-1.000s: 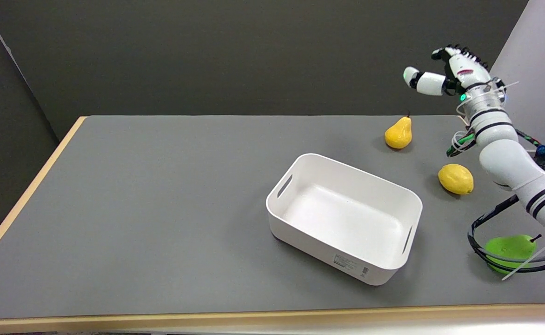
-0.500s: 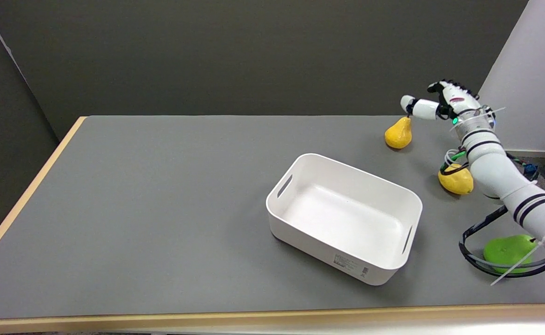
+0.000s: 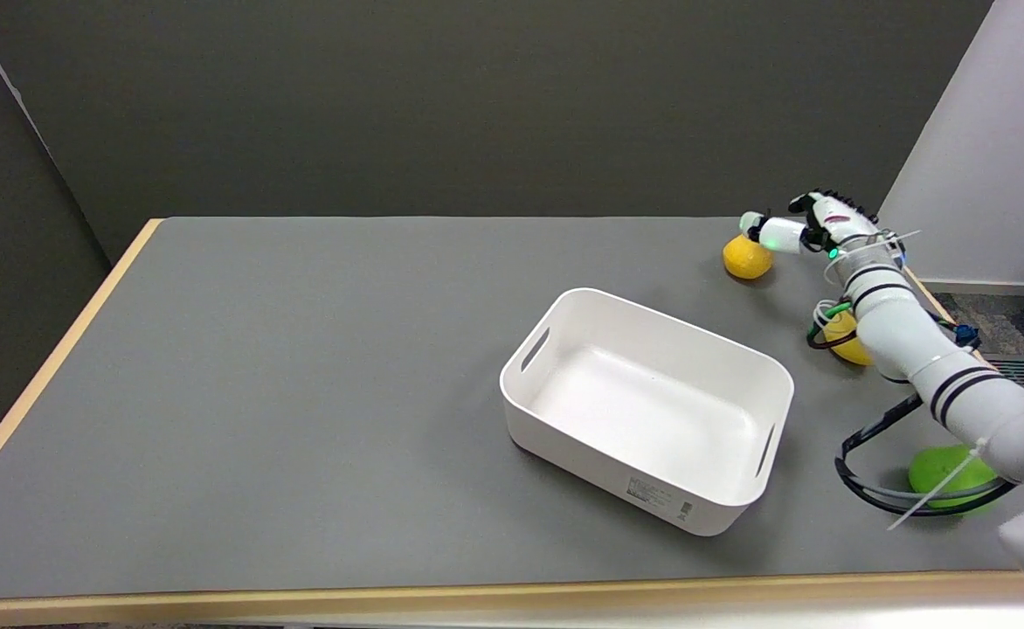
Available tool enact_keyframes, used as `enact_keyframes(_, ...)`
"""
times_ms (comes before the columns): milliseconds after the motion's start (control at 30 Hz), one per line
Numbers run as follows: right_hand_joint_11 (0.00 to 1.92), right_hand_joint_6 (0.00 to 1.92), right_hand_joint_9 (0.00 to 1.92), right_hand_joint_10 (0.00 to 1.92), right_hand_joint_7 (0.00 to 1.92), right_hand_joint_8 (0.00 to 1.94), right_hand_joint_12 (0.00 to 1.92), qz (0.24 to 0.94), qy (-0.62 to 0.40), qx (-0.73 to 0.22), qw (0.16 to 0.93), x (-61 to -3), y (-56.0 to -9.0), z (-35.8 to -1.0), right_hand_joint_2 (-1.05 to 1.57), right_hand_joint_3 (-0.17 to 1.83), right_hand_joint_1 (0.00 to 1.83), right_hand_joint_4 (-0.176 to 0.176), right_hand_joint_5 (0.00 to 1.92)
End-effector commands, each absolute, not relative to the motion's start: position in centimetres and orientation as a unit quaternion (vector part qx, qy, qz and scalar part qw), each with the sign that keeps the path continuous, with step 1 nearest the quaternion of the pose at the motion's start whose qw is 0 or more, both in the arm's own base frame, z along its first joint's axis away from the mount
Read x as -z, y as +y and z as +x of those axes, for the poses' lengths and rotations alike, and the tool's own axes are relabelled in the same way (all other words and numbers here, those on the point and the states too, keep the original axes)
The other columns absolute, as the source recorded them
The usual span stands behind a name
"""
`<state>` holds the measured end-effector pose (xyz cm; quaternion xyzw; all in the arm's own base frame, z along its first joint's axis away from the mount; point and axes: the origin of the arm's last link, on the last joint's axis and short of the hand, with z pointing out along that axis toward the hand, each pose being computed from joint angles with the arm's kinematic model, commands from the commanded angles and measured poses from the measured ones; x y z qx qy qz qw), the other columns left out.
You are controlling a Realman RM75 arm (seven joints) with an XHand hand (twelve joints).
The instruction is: Pick up the pear at the top right corner.
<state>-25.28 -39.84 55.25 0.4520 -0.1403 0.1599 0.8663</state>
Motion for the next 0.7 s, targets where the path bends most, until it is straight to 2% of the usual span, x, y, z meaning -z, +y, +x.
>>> enact_keyframes(33, 0.0, 0.44, 0.05, 0.65, 0.22, 0.41, 1.11, 0.431, -0.189, -0.139, 0.871, -54.2, -40.9, -28.6, 0.52, 0.9, 0.25, -0.128, 0.14)
enact_keyframes(500, 0.0, 0.43, 0.06, 0.64, 0.22, 0.38, 1.12, 0.43, -0.202, -0.131, 0.87, -53.2, -41.4, -29.7, 0.52, 0.9, 0.26, -0.127, 0.14)
enact_keyframes(567, 0.0, 0.39, 0.07, 0.63, 0.25, 0.34, 1.17, 0.434, -0.201, -0.129, 0.869, -53.0, -41.7, -29.5, 0.56, 0.82, 0.3, -0.126, 0.16)
enact_keyframes(700, 0.01, 0.38, 0.09, 0.63, 0.26, 0.33, 1.19, 0.44, -0.199, -0.124, 0.867, -52.6, -42.2, -29.3, 0.57, 0.82, 0.32, -0.114, 0.16)
